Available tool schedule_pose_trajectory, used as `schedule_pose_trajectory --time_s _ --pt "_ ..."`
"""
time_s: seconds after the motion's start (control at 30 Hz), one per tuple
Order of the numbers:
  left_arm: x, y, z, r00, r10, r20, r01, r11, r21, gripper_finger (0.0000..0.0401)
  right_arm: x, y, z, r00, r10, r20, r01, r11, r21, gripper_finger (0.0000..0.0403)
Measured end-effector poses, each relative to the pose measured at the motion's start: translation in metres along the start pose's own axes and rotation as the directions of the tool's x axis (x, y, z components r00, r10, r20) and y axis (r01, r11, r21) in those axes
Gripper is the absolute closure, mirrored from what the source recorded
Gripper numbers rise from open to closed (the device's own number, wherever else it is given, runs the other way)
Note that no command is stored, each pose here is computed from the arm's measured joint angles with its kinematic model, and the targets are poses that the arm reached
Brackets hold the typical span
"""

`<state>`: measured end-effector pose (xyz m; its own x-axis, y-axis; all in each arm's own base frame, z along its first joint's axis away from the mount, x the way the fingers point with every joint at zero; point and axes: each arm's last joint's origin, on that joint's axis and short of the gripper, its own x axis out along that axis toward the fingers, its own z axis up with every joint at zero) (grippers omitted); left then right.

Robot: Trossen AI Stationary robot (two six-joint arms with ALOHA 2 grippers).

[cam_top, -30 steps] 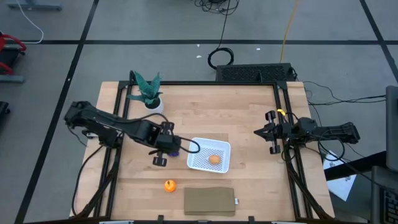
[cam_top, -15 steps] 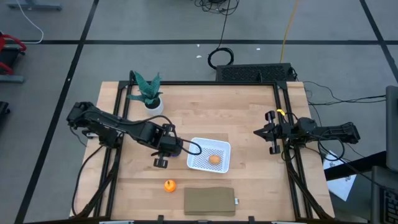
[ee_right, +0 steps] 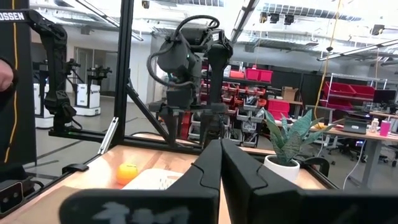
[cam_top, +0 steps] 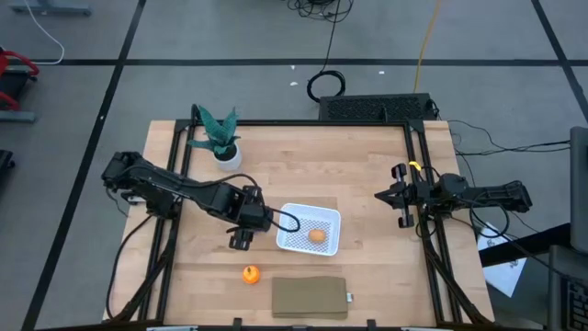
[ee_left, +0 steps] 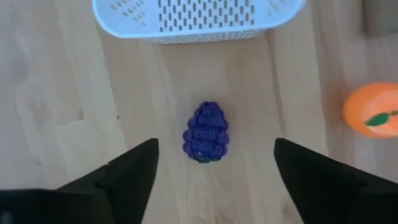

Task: Pick and placing Produce into tupperware
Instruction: Put the grapes into the white basket

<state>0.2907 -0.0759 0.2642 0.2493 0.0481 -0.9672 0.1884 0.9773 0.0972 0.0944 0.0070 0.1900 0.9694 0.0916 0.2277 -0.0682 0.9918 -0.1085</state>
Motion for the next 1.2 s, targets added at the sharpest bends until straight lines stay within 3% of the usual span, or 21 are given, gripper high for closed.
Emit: schedule_pose_trajectory --time_s 0.33,0.57,0.9,1.2 --pt "0.035 -0.005 0.007 0.998 0.000 -0.059 0.004 0.998 0.065 0.0020 0.000 0.000 -0.002 1.000 0.001 -0.018 -0.001 1.000 0.001 0.0403" --pt "0.063 0.003 0.001 0.998 -0.068 -0.017 0.069 0.994 0.081 0.0018 0.001 0.000 -0.002 1.000 0.002 -0.022 -0.002 1.000 0.001 0.0403" --pt "0.077 0.007 -0.008 0.986 -0.167 -0.016 0.168 0.985 0.040 0.0018 0.001 0.000 -0.002 1.000 0.002 -0.025 -0.002 1.000 0.001 0.0403" --pt "0.091 0.015 -0.021 0.984 -0.170 -0.050 0.170 0.985 -0.002 0.0018 0.001 0.000 -0.002 1.000 0.002 -0.026 -0.002 1.000 0.001 0.0403"
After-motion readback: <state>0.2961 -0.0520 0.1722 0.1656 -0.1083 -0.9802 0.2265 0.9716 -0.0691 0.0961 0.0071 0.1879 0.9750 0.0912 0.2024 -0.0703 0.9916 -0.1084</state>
